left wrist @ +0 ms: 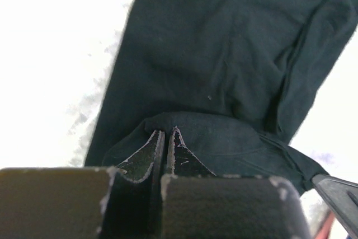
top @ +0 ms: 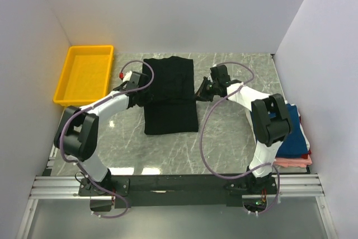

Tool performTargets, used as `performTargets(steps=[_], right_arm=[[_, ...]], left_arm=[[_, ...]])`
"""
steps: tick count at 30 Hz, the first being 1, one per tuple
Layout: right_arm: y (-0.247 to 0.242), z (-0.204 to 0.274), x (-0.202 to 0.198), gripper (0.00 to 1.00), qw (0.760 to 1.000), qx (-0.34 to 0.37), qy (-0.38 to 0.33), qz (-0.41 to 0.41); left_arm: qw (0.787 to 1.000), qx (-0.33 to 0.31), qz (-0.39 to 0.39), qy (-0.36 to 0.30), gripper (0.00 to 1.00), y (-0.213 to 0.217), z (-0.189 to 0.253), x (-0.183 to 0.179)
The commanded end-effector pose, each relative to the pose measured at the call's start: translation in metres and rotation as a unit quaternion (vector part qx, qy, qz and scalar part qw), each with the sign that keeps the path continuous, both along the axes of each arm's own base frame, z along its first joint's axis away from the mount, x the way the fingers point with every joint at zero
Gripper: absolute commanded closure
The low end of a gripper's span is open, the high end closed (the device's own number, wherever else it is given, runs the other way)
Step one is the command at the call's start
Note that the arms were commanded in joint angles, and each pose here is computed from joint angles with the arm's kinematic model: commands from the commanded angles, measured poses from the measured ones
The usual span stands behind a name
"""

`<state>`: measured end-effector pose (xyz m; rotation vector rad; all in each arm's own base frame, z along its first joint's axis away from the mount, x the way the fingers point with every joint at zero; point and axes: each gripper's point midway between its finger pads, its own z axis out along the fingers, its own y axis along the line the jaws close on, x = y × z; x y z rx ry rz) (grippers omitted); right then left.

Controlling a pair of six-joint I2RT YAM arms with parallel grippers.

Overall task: Fold and stack the t-shirts
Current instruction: Fold the tshirt

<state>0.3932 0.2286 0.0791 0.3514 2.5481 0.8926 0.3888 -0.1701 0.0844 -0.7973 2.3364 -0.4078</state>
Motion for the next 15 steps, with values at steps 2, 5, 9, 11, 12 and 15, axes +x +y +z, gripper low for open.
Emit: performTargets(steps=[2, 5, 9, 11, 12, 15], right_arm=[[0.006, 0.008, 0.026, 1.0, 0.999, 0.024, -0.02, 0.015], [0.005, 0.003, 0.036, 0.93, 0.999, 0.022, -0.016, 0.018], [0.0, 0.004, 0.044, 0.66, 1.0, 0.017, -0.013, 0.014], [-0.005, 0.011, 0.044, 0.5, 1.0, 0.011, -0.023, 0.008], [-0.01, 0.01, 0.042, 0.47, 1.0, -0.001, -0.024, 0.001], [-0.018, 0.019, 0.035, 0.41, 0.999, -0.019, -0.037, -0.005]], left_arm=[[1.0, 0.001, 0.003, -0.015, 0.99, 0.007, 0.01, 0.023], [1.0, -0.002, -0.002, -0.013, 0.98, 0.008, 0.005, 0.028], [0.999, -0.005, -0.025, -0.035, 0.45, 0.008, 0.012, 0.043], [0.998, -0.007, -0.039, -0.051, 0.33, 0.01, 0.022, 0.048], [0.998, -0.008, -0.038, -0.058, 0.31, 0.012, 0.029, 0.049], [0.997, -0.012, -0.036, -0.074, 0.31, 0.016, 0.047, 0.045]])
